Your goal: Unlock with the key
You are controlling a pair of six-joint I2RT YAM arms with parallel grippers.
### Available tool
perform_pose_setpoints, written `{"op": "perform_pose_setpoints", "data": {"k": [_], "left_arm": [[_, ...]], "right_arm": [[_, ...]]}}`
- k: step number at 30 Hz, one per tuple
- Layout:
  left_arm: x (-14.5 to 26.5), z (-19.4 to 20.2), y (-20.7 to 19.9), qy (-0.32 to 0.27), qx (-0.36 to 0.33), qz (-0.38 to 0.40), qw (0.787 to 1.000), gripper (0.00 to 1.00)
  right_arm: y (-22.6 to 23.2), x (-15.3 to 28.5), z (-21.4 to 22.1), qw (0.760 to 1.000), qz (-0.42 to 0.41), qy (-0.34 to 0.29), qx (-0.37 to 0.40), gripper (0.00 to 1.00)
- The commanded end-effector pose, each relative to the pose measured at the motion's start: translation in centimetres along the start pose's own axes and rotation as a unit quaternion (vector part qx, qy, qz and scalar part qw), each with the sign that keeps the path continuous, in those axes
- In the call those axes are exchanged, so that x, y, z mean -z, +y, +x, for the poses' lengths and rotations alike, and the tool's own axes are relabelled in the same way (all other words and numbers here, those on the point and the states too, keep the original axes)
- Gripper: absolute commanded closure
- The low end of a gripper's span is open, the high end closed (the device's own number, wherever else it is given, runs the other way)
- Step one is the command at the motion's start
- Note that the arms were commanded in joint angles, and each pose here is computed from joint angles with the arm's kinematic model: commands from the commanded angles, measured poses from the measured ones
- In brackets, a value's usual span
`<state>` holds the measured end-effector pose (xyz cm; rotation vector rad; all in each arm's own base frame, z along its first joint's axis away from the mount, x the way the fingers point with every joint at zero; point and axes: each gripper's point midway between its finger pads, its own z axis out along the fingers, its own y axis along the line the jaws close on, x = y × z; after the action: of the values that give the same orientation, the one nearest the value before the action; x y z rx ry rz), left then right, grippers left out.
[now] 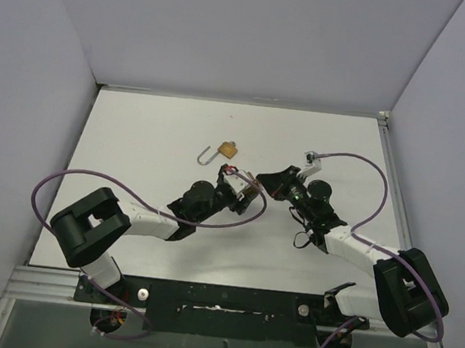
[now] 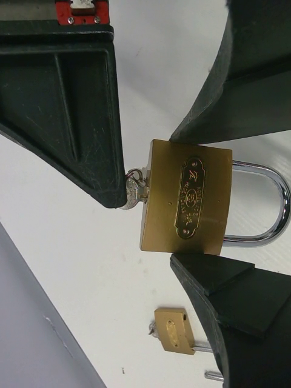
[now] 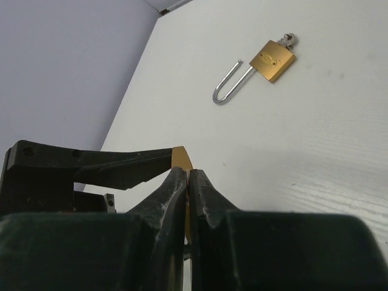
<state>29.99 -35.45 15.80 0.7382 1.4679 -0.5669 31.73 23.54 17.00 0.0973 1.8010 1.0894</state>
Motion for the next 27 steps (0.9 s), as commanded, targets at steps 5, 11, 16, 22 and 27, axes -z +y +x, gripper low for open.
{"op": "perform_pose_setpoints", "data": {"k": [5,11,16,22,27], "left_arm": [[-0.9,-14.6,-1.4,-0.216,-0.002,-0.008,0.976,1.0],[-1.7,-15.1,-2.0,-0.214,-0.016,-0.025,0.976,1.0],[-2.2,-15.0,-3.3,-0.21,-0.026,-0.038,0.977,1.0],[-2.6,-15.2,-4.5,-0.208,-0.049,-0.074,0.974,1.0],[-2.9,-15.5,-5.3,-0.204,-0.064,-0.092,0.972,1.0]], "right_arm": [[-2.6,1.4,6.2,0.988,0.071,0.13,-0.036,1.0],[-3.3,1.0,6.5,0.984,0.095,0.135,-0.06,1.0],[-3.6,0.7,6.6,0.981,0.11,0.141,-0.079,1.0],[-4.0,0.6,6.9,0.975,0.131,0.146,-0.104,1.0],[-4.1,0.5,7.2,0.97,0.142,0.158,-0.119,1.0]]}}
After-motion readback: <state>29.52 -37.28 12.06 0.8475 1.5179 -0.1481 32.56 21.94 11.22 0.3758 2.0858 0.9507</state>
